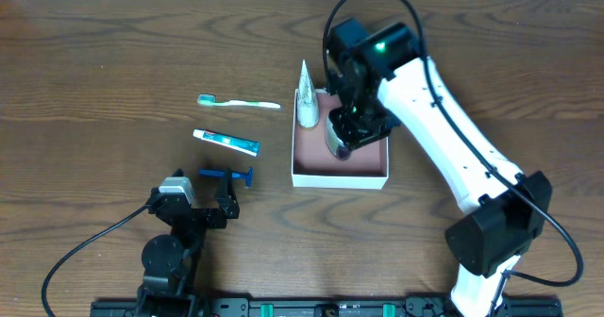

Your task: Pack container

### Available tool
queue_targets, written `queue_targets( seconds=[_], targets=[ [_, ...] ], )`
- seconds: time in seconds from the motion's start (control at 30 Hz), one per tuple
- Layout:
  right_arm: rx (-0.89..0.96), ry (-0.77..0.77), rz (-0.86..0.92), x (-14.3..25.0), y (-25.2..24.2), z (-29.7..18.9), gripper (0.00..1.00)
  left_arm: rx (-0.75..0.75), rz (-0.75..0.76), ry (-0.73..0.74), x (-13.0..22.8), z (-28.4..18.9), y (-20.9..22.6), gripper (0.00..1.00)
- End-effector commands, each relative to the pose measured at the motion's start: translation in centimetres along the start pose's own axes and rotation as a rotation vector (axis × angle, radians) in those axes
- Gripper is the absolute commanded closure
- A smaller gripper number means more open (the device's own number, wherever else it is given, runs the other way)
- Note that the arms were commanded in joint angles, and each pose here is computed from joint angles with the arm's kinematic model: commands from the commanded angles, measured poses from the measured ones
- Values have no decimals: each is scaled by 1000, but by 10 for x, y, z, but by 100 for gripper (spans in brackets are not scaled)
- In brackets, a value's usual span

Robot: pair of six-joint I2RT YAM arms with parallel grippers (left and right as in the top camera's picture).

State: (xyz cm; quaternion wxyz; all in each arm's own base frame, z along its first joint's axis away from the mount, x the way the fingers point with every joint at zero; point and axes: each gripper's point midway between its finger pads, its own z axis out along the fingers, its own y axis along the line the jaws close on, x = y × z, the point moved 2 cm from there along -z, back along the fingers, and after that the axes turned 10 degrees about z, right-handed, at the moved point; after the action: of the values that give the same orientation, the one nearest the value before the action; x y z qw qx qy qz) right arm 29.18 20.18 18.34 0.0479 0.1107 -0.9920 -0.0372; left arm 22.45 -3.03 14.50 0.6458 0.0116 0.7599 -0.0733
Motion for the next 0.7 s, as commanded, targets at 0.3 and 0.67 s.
queue_targets(
  seconds=[0.3,0.67],
  targets=[
    [185,-91,48,-13,0,62,78,-29,15,52,16,1,5,2],
    [270,-261,73,-43,-9,80,76,-29,15,52,16,1,5,2]
  ],
)
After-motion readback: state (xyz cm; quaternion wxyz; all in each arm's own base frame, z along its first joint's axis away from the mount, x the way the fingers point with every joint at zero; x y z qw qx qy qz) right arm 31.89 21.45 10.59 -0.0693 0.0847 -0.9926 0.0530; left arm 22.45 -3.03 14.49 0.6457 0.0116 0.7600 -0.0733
